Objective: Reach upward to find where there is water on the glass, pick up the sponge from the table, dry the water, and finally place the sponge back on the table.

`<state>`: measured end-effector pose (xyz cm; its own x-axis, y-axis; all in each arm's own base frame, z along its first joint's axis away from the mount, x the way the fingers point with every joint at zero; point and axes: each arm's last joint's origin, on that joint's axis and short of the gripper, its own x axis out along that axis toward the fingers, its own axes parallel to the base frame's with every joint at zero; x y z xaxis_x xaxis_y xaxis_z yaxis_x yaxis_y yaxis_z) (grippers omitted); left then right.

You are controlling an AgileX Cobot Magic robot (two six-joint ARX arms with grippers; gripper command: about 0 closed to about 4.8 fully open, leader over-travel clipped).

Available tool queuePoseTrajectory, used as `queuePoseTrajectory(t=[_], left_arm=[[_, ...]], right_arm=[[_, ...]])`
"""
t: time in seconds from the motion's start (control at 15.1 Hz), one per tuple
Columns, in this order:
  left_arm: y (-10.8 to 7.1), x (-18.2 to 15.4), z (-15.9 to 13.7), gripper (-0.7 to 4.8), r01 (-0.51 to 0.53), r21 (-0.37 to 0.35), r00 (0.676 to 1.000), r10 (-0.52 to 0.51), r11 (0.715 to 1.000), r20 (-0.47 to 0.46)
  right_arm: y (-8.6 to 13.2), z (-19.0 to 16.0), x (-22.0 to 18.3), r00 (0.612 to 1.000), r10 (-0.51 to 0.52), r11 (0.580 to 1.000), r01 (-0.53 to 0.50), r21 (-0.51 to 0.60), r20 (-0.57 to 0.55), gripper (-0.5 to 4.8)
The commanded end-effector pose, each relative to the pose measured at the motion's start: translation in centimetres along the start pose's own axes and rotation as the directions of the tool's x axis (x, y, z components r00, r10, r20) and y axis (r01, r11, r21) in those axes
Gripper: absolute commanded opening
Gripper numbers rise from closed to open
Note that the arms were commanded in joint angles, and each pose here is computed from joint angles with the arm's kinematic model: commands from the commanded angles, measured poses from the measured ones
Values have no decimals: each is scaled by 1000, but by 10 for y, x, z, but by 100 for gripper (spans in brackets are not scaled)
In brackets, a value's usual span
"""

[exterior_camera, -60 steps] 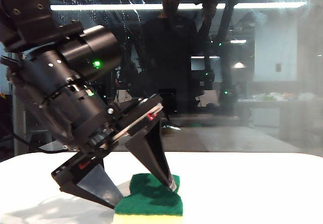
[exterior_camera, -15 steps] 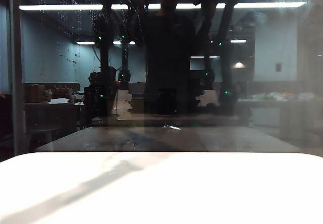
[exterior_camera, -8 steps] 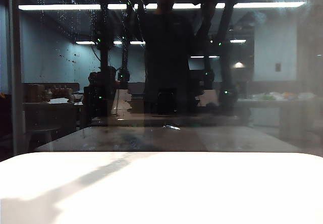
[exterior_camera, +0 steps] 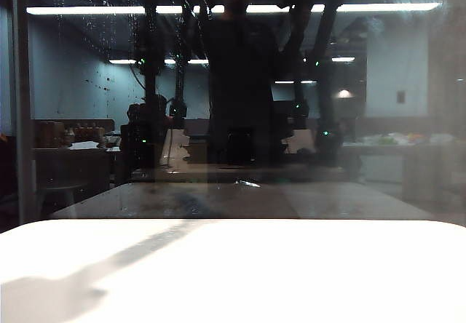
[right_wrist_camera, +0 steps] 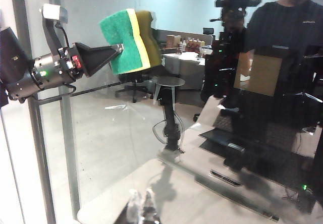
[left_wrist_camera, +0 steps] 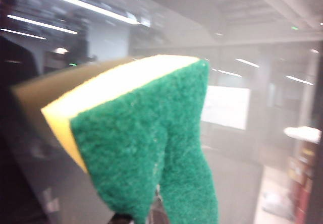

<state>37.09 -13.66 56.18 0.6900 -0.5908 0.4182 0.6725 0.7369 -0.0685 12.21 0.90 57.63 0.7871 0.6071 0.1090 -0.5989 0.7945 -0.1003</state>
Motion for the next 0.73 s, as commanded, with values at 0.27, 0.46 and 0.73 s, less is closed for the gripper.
queuePoseTrajectory(t=[0.27, 0.46, 0.73], left_arm=[[37, -37, 47, -6, -158, 61, 987, 158, 985, 20], [52, -64, 73, -6, -294, 92, 956, 291, 951, 46], [70, -95, 96, -6, -388, 126, 922, 386, 913, 39]], right_arm=[[2, 3, -2, 1000, -2, 1000, 2, -12, 14, -5], [2, 3, -2, 1000, -2, 1000, 2, -12, 14, -5], [1, 3, -2, 1000, -2, 1000, 2, -16, 19, -5]])
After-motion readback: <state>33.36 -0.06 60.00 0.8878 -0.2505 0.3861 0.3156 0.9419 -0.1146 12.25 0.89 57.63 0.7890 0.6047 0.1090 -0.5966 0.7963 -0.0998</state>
